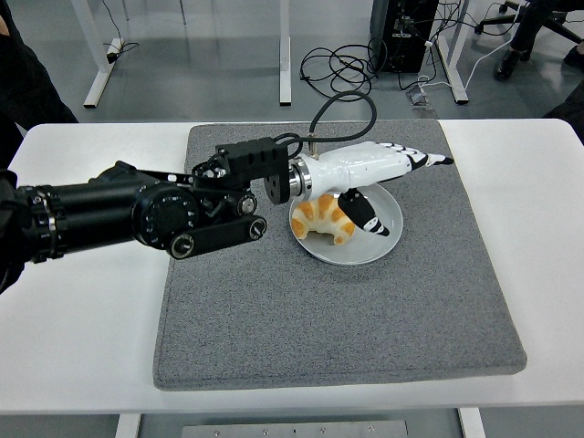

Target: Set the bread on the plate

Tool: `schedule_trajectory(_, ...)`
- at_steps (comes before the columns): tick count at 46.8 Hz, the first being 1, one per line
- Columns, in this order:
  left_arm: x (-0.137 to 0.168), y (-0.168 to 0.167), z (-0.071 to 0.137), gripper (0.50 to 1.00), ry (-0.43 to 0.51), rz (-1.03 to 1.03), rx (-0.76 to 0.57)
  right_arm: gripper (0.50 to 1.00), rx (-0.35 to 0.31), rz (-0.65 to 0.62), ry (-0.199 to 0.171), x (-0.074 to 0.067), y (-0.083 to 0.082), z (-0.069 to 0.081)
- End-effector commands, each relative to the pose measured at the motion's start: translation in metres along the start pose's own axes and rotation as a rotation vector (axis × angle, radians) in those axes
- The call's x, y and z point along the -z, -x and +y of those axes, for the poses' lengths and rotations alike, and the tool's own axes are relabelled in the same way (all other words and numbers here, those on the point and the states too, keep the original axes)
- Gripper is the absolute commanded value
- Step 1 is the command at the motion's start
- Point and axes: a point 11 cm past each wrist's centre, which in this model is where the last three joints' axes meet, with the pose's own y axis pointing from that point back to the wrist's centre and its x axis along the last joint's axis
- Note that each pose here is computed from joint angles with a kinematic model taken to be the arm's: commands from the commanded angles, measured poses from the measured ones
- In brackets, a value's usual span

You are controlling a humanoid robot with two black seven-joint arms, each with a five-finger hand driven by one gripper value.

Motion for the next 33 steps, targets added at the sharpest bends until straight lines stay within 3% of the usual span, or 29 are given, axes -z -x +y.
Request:
schedule_trajectory(1, 0.001, -0.028, 0.003, 0.977, -0.016, 0.032, -0.037, 1.0, 0.0, 0.0, -0.001, 0.0, 0.0, 0.0)
schedule_trajectory(6, 0.0, -0.069, 0.007, 0.977, -0.022, 0.13, -0.14, 1.0, 0.0, 0.002, 0.001, -0.001, 0.0, 0.0)
schedule_trajectory(17, 0.014, -0.098, 0.021, 0.977, -0.052, 0.22, -0.228, 1.0, 0.0, 0.0, -0.001, 0.0, 0.0, 0.0)
schedule_trajectory(25, 0.064, -0.117, 0.046, 0.977, -0.155, 0.34, -0.378, 1.0, 0.0, 0.0, -0.001, 0.0, 0.0, 0.0)
schedule_trajectory(33, 0.119, -0.13, 0.075, 0.978, -0.211, 0.724, -0.615, 1.0, 0.015, -0.005, -0.002, 0.001, 0.004, 0.0)
